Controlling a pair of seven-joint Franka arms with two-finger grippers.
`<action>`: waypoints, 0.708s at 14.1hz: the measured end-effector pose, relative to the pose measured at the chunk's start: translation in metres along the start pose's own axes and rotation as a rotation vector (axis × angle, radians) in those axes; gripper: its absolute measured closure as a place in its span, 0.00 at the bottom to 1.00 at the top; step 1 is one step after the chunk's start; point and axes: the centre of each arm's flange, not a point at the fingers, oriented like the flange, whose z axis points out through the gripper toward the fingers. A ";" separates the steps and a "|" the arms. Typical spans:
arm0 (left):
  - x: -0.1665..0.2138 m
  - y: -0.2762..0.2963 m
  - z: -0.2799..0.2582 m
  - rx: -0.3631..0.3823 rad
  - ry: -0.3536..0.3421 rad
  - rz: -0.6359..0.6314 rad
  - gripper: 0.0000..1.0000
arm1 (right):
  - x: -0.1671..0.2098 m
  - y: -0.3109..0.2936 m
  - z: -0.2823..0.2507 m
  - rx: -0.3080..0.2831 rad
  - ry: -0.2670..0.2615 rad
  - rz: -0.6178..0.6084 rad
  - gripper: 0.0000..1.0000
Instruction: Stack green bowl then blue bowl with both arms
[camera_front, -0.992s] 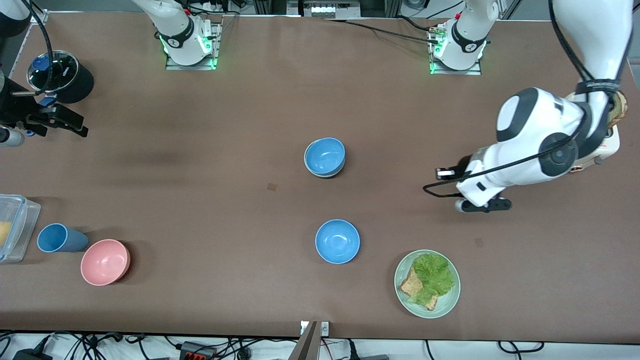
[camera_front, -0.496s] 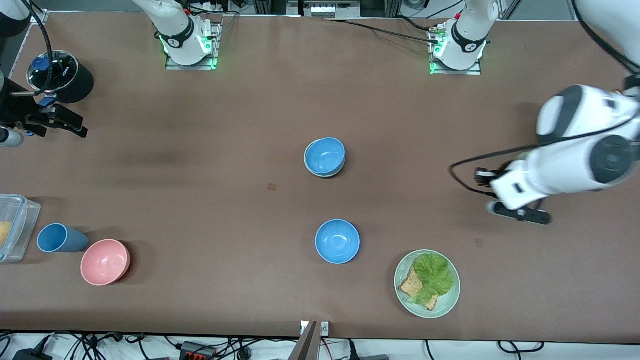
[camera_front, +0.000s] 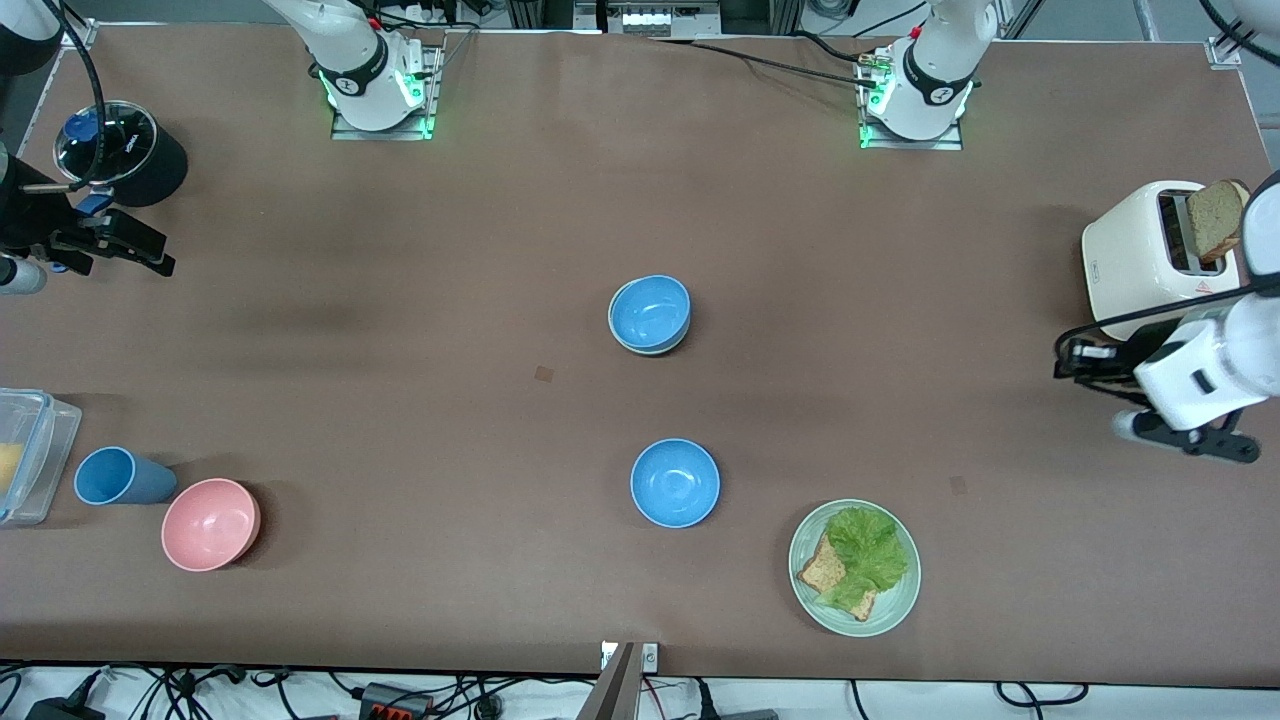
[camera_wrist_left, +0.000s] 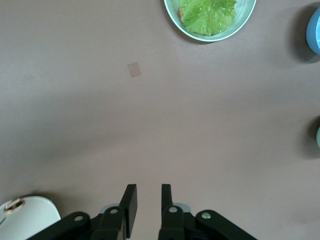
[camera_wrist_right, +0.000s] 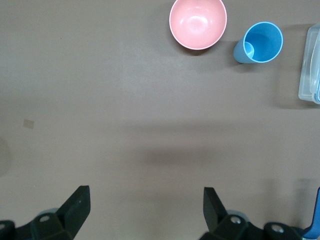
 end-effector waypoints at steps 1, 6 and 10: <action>-0.011 0.003 -0.010 0.023 0.007 -0.013 0.71 | 0.000 0.000 0.000 0.000 0.000 0.000 0.00; -0.058 0.029 -0.024 0.092 0.077 -0.085 0.65 | 0.000 0.000 0.000 0.000 0.000 0.000 0.00; -0.096 0.045 -0.029 0.105 0.083 -0.127 0.32 | 0.000 0.000 0.000 0.000 0.000 0.000 0.00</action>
